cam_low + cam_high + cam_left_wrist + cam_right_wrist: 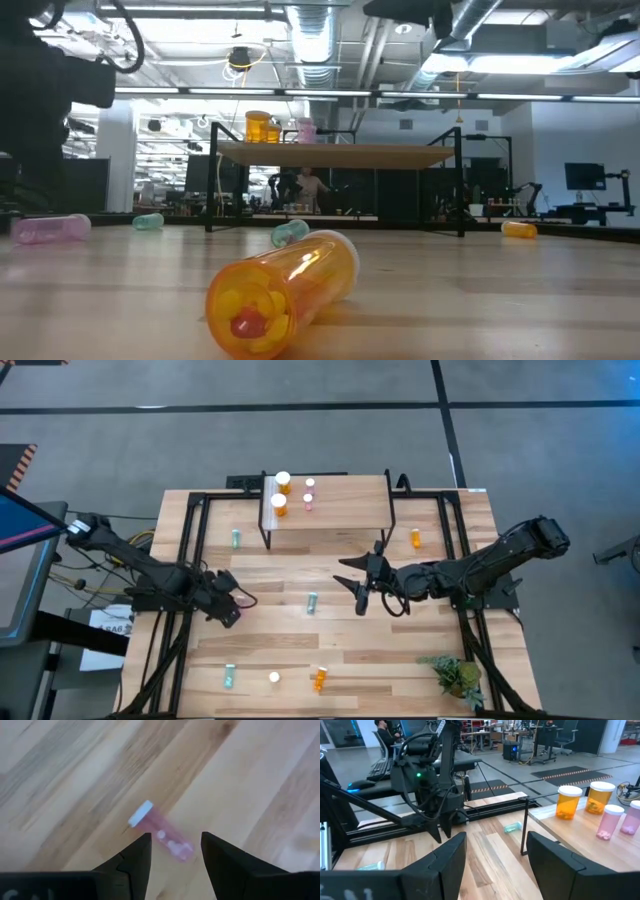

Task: Pick and place medicine bottles onto shelf by color
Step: Put the small pink pill bottle aligned with the other small pink bottles on the shelf

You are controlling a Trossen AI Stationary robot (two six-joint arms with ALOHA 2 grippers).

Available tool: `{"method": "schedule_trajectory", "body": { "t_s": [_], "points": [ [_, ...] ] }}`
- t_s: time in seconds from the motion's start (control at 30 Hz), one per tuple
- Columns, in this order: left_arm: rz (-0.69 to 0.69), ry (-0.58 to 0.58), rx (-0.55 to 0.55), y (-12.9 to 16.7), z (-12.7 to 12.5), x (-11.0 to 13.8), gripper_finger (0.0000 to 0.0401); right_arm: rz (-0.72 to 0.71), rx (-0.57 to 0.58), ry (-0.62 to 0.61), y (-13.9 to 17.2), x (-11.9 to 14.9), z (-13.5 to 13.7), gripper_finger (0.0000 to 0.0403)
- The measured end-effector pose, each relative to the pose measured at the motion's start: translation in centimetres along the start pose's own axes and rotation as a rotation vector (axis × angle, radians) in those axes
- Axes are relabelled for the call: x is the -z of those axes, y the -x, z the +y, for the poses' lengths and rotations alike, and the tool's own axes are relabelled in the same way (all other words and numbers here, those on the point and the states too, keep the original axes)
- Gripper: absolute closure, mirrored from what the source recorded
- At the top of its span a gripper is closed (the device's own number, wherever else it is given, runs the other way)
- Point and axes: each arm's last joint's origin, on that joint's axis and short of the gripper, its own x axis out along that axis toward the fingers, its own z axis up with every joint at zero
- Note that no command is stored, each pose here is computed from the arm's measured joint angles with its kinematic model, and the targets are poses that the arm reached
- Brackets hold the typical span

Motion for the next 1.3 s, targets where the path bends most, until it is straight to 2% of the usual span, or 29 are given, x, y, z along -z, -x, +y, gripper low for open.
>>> {"method": "schedule_trajectory", "body": {
  "t_s": [0.4,0.5,0.7,0.87,1.07,1.3],
  "points": [
    [0.015,-0.037,-0.173,-2.2,-0.4,0.3,0.0238,0.004,0.001,0.003,0.0,0.0,0.0,0.0172],
    [0.025,-0.036,-0.194,-2.8,-0.6,0.4,0.0222,0.003,0.001,0.002,0.0,0.0,0.0,0.0172],
    [0.043,-0.043,-0.170,-3.9,-1.4,0.4,0.0177,0.011,0.002,0.004,-0.1,0.2,0.0,0.0172],
    [0.103,-0.075,-0.204,-4.6,-1.4,0.8,0.0155,0.012,0.002,0.002,-0.1,0.2,0.0,0.0172],
    [0.176,-0.140,-0.221,-5.4,-1.5,1.1,0.0161,0.012,0.002,0.002,-0.1,0.2,0.0,0.0172],
    [0.190,-0.204,-0.197,-5.3,-1.6,1.1,0.0193,0.015,0.003,0.004,-0.1,0.3,0.0,0.0172]
  ]
}}
